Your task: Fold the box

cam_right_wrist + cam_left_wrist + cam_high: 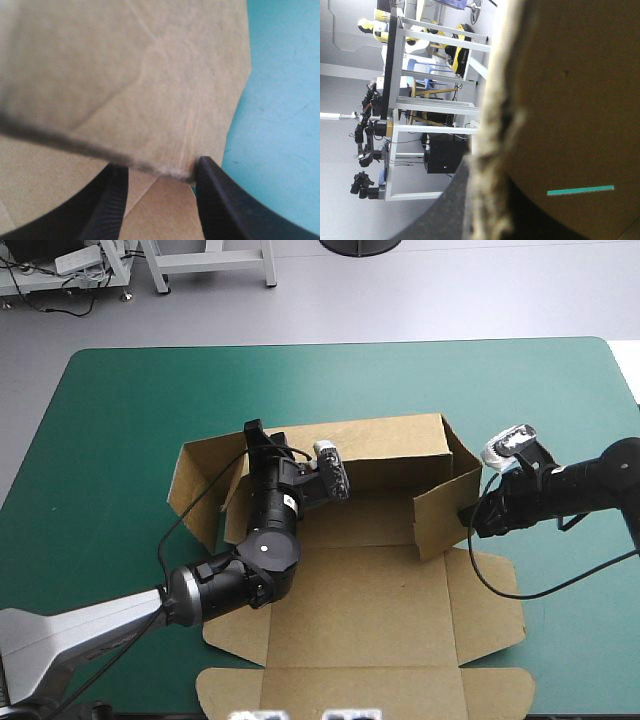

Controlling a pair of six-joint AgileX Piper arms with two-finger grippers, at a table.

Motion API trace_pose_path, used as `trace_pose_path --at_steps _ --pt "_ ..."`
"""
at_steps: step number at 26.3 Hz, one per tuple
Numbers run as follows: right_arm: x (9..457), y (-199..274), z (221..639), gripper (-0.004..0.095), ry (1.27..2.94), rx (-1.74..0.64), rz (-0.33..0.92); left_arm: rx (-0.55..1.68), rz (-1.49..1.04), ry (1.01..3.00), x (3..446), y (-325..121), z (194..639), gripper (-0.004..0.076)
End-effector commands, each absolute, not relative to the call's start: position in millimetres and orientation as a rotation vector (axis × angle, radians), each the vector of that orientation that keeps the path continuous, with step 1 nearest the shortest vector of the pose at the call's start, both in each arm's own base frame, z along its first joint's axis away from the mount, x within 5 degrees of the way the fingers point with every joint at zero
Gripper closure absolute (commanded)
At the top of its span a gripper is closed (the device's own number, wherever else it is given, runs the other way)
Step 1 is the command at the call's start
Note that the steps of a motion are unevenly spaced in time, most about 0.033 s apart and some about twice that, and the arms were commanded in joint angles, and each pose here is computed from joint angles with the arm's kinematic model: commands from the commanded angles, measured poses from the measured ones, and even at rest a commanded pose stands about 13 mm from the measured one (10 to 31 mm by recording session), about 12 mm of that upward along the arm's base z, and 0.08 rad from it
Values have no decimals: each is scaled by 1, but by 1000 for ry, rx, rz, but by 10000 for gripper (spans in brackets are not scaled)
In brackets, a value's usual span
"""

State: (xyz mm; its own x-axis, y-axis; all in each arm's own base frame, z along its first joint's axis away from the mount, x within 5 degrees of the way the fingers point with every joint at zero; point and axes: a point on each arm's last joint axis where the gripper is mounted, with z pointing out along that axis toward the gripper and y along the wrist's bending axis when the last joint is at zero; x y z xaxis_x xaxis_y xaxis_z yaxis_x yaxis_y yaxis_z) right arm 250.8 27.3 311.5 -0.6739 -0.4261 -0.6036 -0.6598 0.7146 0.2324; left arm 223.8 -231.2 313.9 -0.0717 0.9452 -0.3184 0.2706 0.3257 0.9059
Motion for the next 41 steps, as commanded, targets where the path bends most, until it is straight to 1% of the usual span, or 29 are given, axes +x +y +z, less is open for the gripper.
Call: trace_pose_path --at_steps 1,3,10,12,14,19,24,27,30,37,41 --pt "249 36 333 491 2217 -859 635 1061 807 1507 221 -229 338 729" --pt "250 38 336 491 2170 -873 649 1061 806 1507 221 -229 338 729" --pt "255 39 340 491 2107 -851 646 1068 797 1502 220 -230 338 729" --pt "257 38 341 491 2096 -826 630 1073 793 1499 220 -230 338 729" --pt "261 36 342 491 2082 -799 589 1091 781 1489 220 -232 338 729" --pt "263 39 347 491 2002 -801 600 1121 741 1470 219 -236 337 729" --pt "274 35 346 490 1957 -772 527 1124 737 1468 219 -236 337 729" --pt "285 36 336 490 1964 -744 573 1131 743 1464 219 -236 337 729" --pt "295 37 330 491 1936 -727 625 1155 748 1450 219 -237 337 729" --pt "300 42 329 491 1836 -762 702 1174 715 1440 218 -240 336 729" --pt "304 44 326 491 1818 -749 746 1191 686 1429 218 -243 335 729"
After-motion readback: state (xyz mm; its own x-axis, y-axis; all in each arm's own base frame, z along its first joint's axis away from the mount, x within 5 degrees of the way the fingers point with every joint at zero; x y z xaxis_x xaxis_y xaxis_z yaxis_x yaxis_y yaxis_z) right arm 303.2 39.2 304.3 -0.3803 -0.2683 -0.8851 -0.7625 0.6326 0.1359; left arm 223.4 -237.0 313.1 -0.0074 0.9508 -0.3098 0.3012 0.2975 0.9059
